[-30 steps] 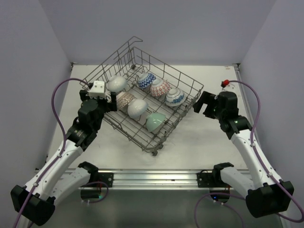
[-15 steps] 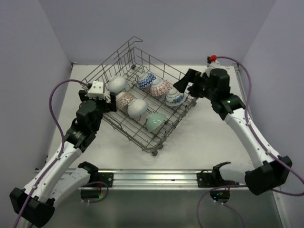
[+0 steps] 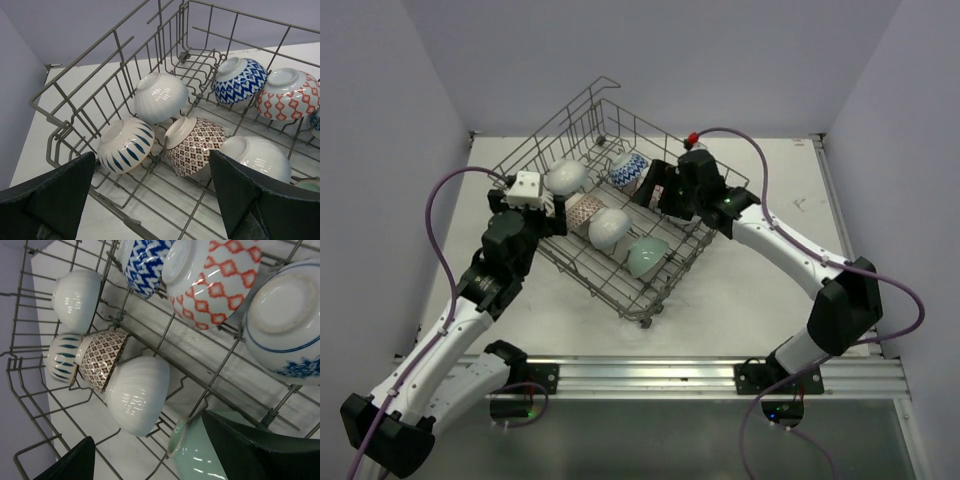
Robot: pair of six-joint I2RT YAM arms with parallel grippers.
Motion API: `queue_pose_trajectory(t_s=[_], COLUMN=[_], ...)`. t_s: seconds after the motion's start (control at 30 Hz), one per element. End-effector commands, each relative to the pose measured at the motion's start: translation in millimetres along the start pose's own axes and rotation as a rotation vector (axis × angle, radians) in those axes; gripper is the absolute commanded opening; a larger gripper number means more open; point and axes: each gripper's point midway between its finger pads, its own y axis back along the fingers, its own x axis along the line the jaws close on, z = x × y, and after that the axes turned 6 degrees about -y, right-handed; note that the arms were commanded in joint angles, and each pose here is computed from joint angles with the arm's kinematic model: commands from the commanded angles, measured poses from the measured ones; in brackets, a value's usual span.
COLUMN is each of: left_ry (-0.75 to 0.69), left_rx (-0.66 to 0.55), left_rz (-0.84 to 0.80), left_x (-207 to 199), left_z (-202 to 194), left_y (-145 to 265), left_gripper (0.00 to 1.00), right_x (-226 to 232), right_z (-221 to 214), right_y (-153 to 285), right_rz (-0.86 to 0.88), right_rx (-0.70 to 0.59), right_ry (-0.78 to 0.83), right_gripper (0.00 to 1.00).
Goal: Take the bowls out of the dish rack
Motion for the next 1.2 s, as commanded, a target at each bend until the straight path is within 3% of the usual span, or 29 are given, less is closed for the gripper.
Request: queue_pose_trajectory(t_s=[0.0, 0.3, 1.17], left_ry=[0.017, 0.020, 0.023], left_rx=[-0.032, -0.042, -0.039], left_rz=[-0.014, -0.038, -0.078], left_x=[-2.5, -7.6, -17.0], left_z=[16.6, 19.8, 19.8], left_y=[1.3, 3.2, 4.8], left_gripper=[1.00, 1.00, 1.00], right_x=[26.4, 38.7, 33.0], right_z=[-9.7, -58.3, -84.7], right_y=[-13.2, -43.5, -83.9], right_rz=[0.023, -0.004, -0.098], right_rx=[-0.008, 0.066, 0.046], right_ry=[-0.023, 0.009, -0.212], right_gripper=[0.93, 0.95, 0.99])
